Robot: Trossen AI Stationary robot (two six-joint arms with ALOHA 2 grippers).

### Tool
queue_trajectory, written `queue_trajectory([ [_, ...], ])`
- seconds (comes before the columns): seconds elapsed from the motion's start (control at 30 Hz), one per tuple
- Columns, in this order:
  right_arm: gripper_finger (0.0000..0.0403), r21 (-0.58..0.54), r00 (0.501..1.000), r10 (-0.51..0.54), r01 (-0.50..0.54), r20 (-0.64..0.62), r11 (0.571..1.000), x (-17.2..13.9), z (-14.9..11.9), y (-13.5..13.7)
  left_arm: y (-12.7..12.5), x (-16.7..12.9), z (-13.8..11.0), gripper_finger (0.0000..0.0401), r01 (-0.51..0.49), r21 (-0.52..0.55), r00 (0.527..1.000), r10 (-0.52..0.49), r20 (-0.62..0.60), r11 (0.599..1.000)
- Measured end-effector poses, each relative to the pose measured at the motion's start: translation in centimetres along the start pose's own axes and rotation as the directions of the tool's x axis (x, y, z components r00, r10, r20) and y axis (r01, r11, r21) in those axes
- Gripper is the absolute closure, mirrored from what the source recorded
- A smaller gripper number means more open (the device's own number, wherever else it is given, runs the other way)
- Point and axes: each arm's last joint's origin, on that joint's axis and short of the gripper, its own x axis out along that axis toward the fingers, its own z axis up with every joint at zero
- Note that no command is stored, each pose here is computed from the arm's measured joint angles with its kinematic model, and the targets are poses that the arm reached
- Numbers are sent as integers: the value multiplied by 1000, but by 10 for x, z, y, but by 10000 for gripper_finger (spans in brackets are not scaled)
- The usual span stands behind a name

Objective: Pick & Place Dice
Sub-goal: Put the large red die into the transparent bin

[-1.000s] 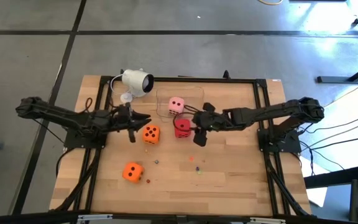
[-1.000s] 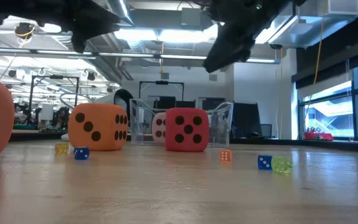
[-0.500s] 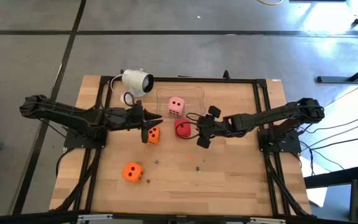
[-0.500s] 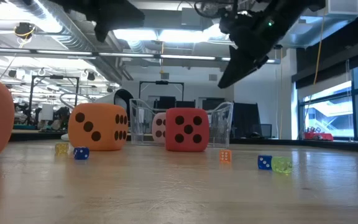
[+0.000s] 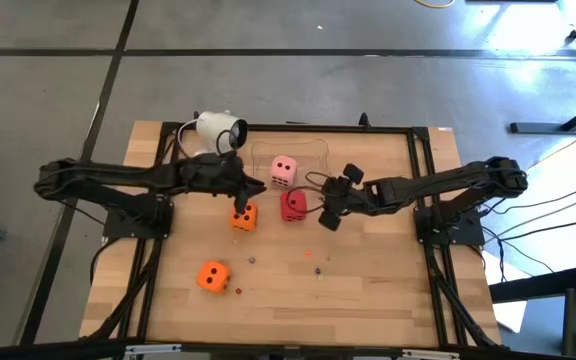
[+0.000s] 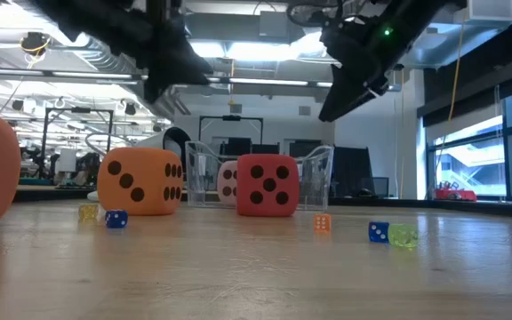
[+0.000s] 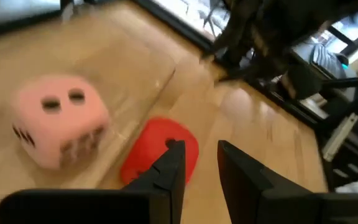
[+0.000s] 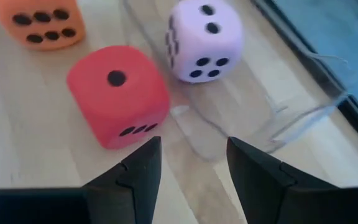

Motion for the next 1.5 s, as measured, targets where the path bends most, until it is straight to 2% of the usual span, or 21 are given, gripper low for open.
queue_trajectory([
  [0.1, 222, 45, 1000, 2, -3, 23, 999, -10, 5, -12, 5, 9, -5, 313, -30, -104, 999, 26, -43, 994],
  [0.2, 222, 107, 997, 47, -53, 63, 993, -25, 12, -26, 8, 19, -11, 313, -46, -205, 996, 29, -86, 978],
  [0.33, 222, 163, 981, 152, -171, 125, 972, -46, 19, -43, 7, 28, -16, 313, 23, -307, 988, -69, -140, 951],
  [0.5, 222, 217, 941, 261, -307, 217, 927, -70, 25, -59, 2, 33, -17, 313, 95, -373, 975, -161, -152, 923],
  [0.67, 222, 223, 907, 303, -372, 292, 901, -86, 28, -68, 0, 34, -18, 313, 70, -422, 981, -140, -137, 904],
  [0.83, 222, 251, 891, 310, -401, 333, 881, -90, 30, -70, 0, 34, -18, 322, 45, -439, 986, -109, -123, 898],
  [0.97, 222, 243, 871, 355, -446, 340, 862, -91, 32, -69, 0, 34, -18, 345, 34, -435, 990, -89, -107, 900],
  [1.13, 222, 295, 871, 356, -458, 339, 839, -91, 32, -69, -1, 34, -16, 376, 49, -438, 992, -96, -85, 898],
  [1.27, 222, 363, 873, 356, -467, 332, 806, -89, 32, -68, -2, 34, -16, 398, 55, -499, 990, -114, -89, 865],
  [1.5, 222, 471, 878, 383, -477, 286, 742, -75, 33, -61, -1, 34, -15, 400, 49, -596, 986, -135, -100, 801],
])
